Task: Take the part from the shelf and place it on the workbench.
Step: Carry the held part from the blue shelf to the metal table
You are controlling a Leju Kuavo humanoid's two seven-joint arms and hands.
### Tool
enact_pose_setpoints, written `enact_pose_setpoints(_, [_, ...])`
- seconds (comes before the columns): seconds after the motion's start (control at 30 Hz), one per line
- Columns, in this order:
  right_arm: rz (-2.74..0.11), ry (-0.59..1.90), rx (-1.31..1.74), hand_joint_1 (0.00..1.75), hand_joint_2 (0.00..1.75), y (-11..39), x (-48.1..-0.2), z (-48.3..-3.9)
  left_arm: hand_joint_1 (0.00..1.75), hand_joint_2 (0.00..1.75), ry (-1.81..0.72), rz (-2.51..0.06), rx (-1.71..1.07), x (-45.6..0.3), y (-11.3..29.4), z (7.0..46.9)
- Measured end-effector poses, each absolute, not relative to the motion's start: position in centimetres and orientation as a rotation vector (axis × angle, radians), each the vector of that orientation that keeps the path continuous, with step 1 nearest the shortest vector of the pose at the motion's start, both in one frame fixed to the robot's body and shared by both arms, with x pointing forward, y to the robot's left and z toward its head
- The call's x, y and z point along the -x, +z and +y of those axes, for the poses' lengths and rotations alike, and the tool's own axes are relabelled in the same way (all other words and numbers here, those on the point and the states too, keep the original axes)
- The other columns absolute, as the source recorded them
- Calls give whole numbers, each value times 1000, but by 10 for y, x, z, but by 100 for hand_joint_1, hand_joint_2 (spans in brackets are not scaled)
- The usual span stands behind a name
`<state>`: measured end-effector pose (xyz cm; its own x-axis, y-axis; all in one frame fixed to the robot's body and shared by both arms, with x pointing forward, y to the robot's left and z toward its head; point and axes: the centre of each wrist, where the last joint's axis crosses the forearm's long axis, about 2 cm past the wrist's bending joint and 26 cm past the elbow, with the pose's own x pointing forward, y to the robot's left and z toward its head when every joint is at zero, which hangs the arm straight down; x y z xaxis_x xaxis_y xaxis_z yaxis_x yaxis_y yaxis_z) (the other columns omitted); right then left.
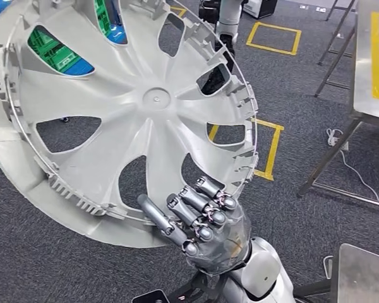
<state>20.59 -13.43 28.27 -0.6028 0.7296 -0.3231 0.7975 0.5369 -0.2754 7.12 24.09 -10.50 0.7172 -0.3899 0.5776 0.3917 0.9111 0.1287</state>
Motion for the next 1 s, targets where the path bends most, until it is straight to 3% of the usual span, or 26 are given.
enact_pose_setpoints(1.0, [2618,-590,-1315,175,175,283,-206,-134,0,0,-445,-644,20,-70,-105,240])
